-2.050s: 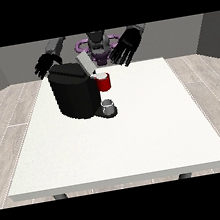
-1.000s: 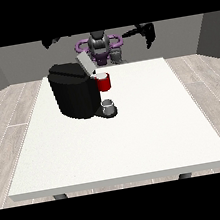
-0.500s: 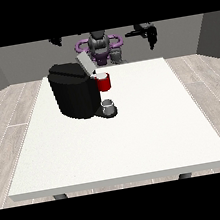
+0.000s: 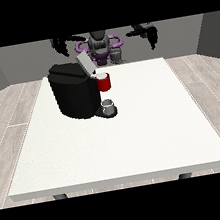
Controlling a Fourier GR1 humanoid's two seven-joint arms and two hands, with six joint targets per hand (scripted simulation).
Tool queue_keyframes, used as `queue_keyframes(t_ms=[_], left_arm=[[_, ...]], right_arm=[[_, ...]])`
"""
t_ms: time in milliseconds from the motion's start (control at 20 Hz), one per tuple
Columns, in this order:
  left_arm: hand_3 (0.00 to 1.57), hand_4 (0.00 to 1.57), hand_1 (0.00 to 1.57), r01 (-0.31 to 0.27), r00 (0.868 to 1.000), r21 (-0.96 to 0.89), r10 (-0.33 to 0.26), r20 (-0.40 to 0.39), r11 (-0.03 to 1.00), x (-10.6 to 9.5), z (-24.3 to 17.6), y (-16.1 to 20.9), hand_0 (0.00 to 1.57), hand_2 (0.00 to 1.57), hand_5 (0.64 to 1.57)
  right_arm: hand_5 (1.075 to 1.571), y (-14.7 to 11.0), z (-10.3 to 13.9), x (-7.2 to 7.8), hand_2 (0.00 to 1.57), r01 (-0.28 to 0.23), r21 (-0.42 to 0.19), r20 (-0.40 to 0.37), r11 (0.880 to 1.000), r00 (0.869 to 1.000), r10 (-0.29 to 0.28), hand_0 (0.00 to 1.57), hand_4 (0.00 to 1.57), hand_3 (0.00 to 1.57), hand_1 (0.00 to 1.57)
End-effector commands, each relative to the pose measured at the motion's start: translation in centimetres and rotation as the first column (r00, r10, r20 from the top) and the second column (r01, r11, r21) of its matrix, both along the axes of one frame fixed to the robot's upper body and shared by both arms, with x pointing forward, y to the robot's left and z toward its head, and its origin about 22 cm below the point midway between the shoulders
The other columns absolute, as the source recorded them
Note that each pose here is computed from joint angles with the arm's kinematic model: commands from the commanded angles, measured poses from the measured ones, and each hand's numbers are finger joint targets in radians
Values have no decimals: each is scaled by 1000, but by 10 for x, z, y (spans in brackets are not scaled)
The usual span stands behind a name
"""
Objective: Insert the coffee pod into the coffee machine and close the lid
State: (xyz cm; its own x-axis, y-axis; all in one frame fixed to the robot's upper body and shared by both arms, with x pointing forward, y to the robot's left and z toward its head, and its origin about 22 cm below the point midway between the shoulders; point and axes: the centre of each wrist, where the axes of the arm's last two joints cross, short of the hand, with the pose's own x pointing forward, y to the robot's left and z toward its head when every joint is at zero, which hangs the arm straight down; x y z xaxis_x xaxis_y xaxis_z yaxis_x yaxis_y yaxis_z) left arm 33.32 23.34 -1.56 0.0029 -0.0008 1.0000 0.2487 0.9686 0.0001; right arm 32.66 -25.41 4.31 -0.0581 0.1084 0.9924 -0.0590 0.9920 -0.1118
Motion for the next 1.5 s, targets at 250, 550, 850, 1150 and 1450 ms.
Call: queue_keyframes(t_ms=[250,550,850,1150,1450], left_arm=[[0,0,0,-68,994,-20,70,80,997,-22,19,8,0,0,1571],[0,0,0,-92,993,5,92,77,996,-29,31,22,0,0,1571],[0,0,0,-62,992,13,61,115,998,-34,43,9,0,0,1571],[0,0,0,-135,984,-19,137,110,991,-40,25,34,0,0,1571],[0,0,0,-122,981,27,116,154,992,-30,49,36,0,0,1571]], right_arm=[[1571,-4,-10,18,0,-30,12,26,999,999,30,0,0,0,0],[1571,16,3,35,0,-74,-21,26,997,997,74,0,0,0,0],[1571,10,6,48,0,-56,-59,53,997,997,59,0,0,0,0],[1571,31,12,49,0,-125,-55,51,991,991,127,0,0,0,0],[1571,46,31,66,0,-115,-74,84,991,989,121,0,0,0,0]])
